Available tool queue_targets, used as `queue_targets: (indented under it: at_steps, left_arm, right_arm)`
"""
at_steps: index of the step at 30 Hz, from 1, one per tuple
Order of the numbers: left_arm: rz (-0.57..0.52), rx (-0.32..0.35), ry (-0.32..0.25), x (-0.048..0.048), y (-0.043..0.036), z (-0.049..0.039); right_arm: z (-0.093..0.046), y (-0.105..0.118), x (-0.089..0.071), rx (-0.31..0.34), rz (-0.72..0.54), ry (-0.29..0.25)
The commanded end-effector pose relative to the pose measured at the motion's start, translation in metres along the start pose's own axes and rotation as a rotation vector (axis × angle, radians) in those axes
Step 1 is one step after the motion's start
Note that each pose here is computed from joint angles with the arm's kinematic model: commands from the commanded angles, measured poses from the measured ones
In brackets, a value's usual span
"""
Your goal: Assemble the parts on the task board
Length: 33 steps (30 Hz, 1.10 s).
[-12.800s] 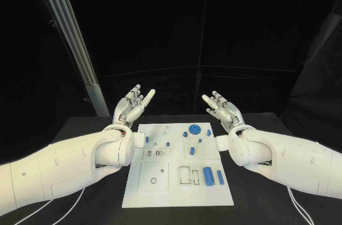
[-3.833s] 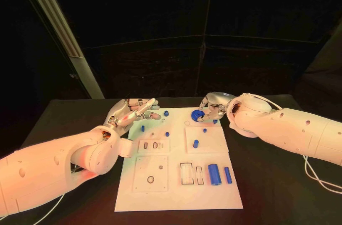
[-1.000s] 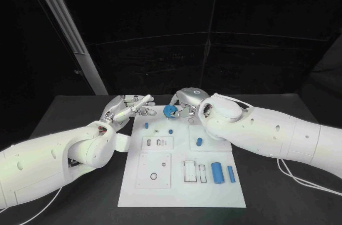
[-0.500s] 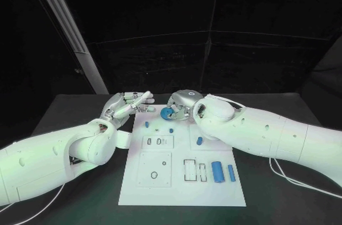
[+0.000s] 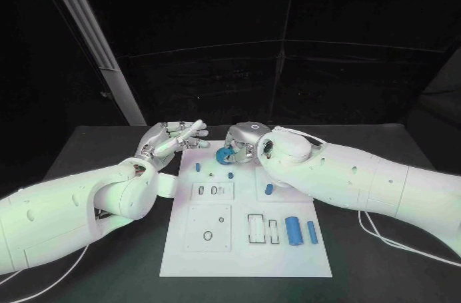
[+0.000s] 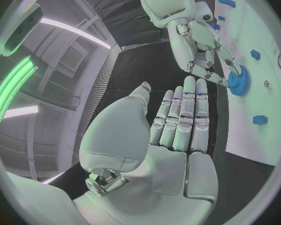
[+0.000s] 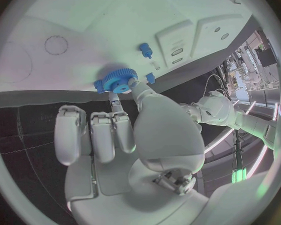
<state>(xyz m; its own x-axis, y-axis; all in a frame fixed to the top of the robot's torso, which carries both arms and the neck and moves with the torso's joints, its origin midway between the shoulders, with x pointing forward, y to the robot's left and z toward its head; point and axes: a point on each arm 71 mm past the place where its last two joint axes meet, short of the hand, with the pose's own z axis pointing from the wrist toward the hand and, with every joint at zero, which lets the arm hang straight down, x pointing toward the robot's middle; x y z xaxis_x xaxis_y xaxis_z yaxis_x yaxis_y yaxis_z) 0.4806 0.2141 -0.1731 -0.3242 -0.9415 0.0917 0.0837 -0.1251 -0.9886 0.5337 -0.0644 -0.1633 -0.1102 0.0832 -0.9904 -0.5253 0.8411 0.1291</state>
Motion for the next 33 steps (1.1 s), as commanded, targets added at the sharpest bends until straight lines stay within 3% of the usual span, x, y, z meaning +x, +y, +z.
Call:
queue_targets:
  at_steps: [1,25,33]
  left_arm:
    - [-0.005,0.015,0.003,0.0007,-0.0022,0.0009]
    - [-0.006,0.009,0.007,0.0015,-0.002,0.0022]
    - [-0.007,0.005,0.008,0.0015,-0.0018,0.0021]
  right_arm:
    - [0.0002,0.0014,0.0025,-0.004,-0.005,0.03]
    - [-0.0019,-0.002,0.0015,-0.005,0.004,0.013]
    - [-0.0029,-0.0048,0.0063,-0.009,0.02,0.081]
